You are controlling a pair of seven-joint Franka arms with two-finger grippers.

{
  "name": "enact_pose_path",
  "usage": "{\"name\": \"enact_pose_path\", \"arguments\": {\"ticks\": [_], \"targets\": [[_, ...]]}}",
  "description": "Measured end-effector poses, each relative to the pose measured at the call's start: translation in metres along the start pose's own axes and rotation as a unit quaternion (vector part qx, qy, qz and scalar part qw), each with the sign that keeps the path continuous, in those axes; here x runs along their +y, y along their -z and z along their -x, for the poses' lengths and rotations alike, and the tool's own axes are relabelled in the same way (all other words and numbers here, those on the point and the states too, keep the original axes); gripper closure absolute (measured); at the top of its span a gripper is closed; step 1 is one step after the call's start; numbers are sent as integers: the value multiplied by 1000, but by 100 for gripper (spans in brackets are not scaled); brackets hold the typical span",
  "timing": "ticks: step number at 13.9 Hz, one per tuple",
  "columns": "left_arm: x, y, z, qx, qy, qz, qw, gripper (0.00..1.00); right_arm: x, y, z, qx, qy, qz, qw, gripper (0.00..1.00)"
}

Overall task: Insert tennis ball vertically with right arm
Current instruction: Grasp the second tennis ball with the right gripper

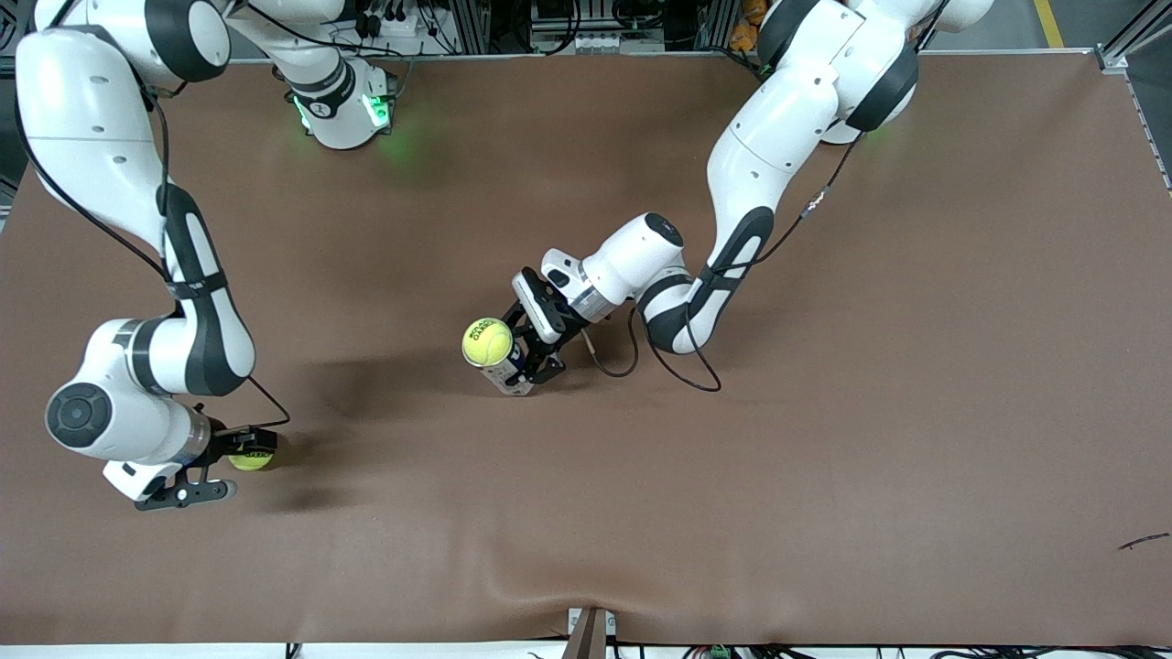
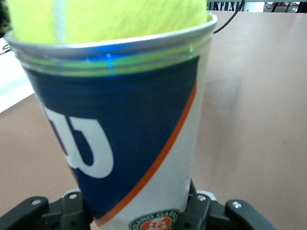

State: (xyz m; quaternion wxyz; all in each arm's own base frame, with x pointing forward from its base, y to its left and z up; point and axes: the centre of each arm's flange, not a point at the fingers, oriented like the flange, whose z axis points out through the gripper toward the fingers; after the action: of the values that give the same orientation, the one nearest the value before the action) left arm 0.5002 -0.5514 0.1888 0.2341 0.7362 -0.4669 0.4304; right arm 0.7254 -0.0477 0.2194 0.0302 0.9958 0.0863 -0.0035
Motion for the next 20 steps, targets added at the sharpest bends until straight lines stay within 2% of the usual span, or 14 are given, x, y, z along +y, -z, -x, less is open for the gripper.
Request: {"name": "enact_pose_path", "arguments": {"ticks": [5, 6, 8, 12, 14, 17, 20], "targets": [[2, -4, 11, -2, 1, 4, 1000, 33, 18, -27, 5, 0, -6, -1, 1000, 4], [2, -4, 13, 1, -2, 6, 1000, 33, 19, -27, 6, 0, -6, -1, 1000, 11], [3, -3, 13, 4, -8, 7, 1000, 33, 19, -25, 5, 1, -6, -1, 1000, 33], [3, -3, 14, 5, -8, 7, 1000, 33, 10, -24, 5, -17, -6, -13, 1000, 34], [3, -3, 14, 6, -8, 7, 1000, 33, 0, -15, 2, -26, -21, -36, 999, 34], [3, -3, 14, 6, -8, 8, 1000, 33, -34, 20, -4, -40, -71, -90, 993, 34], [3, -3, 14, 7, -8, 8, 1000, 33, -114, 79, -9, -62, -140, -120, 981, 34]]}}
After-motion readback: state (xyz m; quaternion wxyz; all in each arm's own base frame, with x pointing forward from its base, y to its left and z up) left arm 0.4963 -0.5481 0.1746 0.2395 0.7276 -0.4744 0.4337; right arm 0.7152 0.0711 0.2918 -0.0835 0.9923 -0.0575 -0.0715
